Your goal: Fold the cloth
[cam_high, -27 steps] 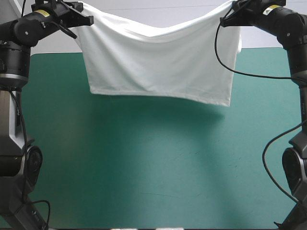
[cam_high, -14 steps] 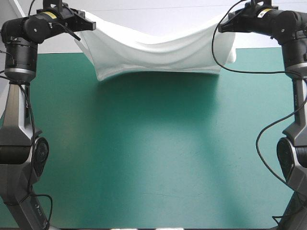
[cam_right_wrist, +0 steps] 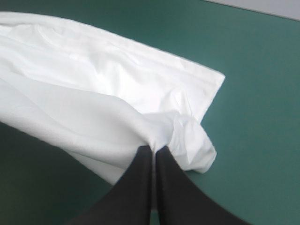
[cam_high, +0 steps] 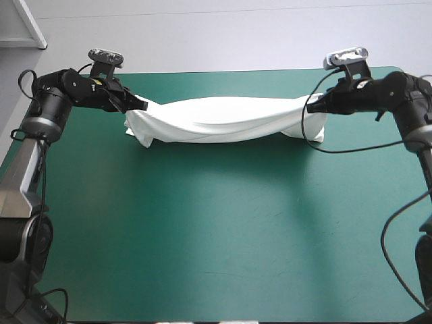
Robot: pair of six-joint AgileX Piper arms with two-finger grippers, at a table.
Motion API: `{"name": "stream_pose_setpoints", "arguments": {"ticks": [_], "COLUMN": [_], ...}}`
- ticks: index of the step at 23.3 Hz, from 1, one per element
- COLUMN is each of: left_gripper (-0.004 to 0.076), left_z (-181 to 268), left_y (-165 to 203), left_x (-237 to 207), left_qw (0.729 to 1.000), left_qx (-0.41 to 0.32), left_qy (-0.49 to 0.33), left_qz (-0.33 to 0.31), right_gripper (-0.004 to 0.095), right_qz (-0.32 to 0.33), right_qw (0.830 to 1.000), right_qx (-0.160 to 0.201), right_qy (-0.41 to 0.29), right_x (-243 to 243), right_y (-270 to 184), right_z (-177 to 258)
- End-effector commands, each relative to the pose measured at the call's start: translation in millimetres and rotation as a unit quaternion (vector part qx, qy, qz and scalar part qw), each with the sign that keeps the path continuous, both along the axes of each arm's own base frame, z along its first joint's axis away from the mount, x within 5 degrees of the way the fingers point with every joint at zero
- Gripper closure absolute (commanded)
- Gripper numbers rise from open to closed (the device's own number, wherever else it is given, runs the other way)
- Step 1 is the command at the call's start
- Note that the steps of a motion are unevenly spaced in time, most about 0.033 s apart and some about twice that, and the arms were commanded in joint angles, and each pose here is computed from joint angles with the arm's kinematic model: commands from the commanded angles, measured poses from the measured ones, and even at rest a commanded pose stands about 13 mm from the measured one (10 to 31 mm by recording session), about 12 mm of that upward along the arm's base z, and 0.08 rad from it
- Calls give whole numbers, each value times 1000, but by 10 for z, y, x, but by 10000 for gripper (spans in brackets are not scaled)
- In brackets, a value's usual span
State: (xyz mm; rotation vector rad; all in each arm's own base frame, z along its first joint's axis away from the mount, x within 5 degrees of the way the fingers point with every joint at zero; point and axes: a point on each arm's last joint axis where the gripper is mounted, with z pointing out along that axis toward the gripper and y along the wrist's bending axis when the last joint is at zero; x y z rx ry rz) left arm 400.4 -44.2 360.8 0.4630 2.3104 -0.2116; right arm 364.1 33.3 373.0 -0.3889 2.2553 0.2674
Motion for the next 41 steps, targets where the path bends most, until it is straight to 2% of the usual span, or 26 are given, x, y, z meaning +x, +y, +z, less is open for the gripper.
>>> {"name": "stream_pose_setpoints", "arguments": {"ticks": [1, 5, 9, 12, 18, 22, 26, 31, 32, 34, 36, 37, 39, 41], "left_gripper": [705, 705, 705, 705, 705, 705, 705, 705, 705, 704, 689, 667, 591, 463], "left_z": [140, -200, -361, -492, -955, -1286, -1363, -1363, -1364, -1367, -1369, -1370, -1372, -1371], "left_y": [14, -7, 17, 38, 92, 196, 231, 245, 245, 243, 243, 242, 242, 242], "left_x": [-334, -740, -985, -1292, -1771, -2035, -2181, -2178, -2182, -2196, -2205, -2209, -2218, -2230], "left_qw": [999, 999, 1000, 999, 994, 982, 966, 966, 965, 963, 962, 961, 960, 959], "left_qx": [-14, -31, -25, -21, -4, 52, 66, 68, 68, 67, 67, 68, 68, 69], "left_qy": [-43, -4, 15, 32, 106, 179, 246, 246, 247, 256, 260, 262, 267, 272], "left_qz": [11, -3, 0, 1, 13, 27, 40, 51, 51, 51, 50, 50, 48, 47], "right_gripper": [921, 921, 921, 921, 921, 921, 921, 912, 895, 801, 660, 557, 426, 381], "right_qz": [-23, -37, -36, -34, -46, -58, -83, -83, -82, -81, -80, -80, -80, -82], "right_qw": [999, 999, 999, 997, 990, 982, 972, 972, 972, 971, 972, 972, 973, 976], "right_qx": [9, 5, 23, 28, 41, 12, -11, -7, -7, -7, -7, -6, 1, 2], "right_qy": [-40, -9, 17, 63, 127, 179, 220, 218, 220, 223, 222, 223, 217, 201], "right_x": [-301, -707, -927, -1236, -1707, -1987, -2197, -2226, -2230, -2235, -2234, -2234, -2228, -2209], "right_y": [-113, -168, -137, -118, -96, -135, -185, -178, -177, -176, -175, -173, -164, -166], "right_z": [60, -256, -415, -708, -1094, -1262, -1372, -1358, -1360, -1361, -1361, -1361, -1341, -1302]}}
